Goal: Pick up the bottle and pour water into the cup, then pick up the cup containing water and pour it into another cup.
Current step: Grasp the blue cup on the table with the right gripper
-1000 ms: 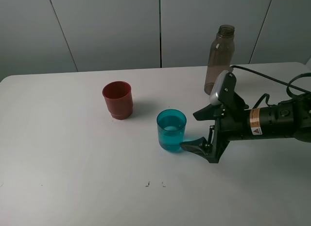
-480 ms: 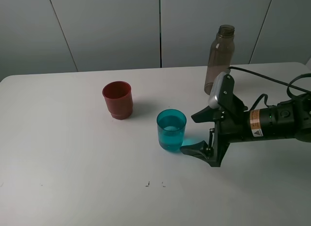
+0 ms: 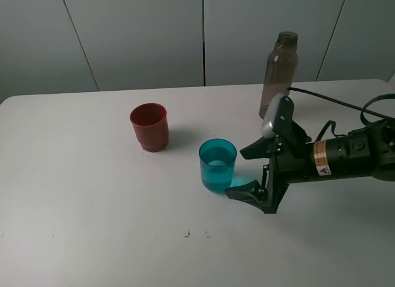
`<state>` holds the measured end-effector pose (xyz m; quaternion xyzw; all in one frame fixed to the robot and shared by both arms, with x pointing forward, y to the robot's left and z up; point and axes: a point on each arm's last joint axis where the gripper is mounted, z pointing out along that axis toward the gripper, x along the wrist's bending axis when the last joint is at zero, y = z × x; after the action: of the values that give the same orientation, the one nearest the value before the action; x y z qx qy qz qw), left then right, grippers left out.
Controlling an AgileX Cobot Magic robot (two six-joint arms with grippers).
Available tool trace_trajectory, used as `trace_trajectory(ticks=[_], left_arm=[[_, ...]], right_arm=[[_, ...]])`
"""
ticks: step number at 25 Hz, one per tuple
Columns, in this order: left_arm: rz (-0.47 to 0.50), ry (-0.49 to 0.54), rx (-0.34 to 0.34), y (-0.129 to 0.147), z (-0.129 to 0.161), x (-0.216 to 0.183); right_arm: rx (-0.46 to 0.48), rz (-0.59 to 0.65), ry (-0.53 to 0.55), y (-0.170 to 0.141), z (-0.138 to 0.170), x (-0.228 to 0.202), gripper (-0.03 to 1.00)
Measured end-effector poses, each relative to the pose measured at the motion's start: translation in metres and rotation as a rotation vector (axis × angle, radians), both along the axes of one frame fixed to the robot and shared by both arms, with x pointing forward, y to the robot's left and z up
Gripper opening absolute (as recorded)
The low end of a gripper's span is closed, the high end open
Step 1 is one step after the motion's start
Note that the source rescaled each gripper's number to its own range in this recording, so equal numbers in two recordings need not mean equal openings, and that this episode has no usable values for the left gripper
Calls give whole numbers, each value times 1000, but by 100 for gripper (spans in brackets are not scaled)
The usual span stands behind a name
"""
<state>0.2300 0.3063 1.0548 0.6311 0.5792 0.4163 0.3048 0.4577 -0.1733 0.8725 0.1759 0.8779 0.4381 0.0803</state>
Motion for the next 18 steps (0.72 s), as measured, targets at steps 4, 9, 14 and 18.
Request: trace_trajectory(ticks=[4, 9, 14, 18], left_arm=[[0, 0, 0, 0, 0, 0], [0, 0, 0, 0, 0, 0], [0, 0, 0, 0, 0, 0], [0, 0, 0, 0, 0, 0]], right_arm=[[-35, 56, -31, 14, 1, 0, 86], [-35, 30, -37, 15, 2, 4, 86], [-41, 12, -16, 16, -4, 6, 86], [-46, -7, 8, 15, -11, 7, 86]])
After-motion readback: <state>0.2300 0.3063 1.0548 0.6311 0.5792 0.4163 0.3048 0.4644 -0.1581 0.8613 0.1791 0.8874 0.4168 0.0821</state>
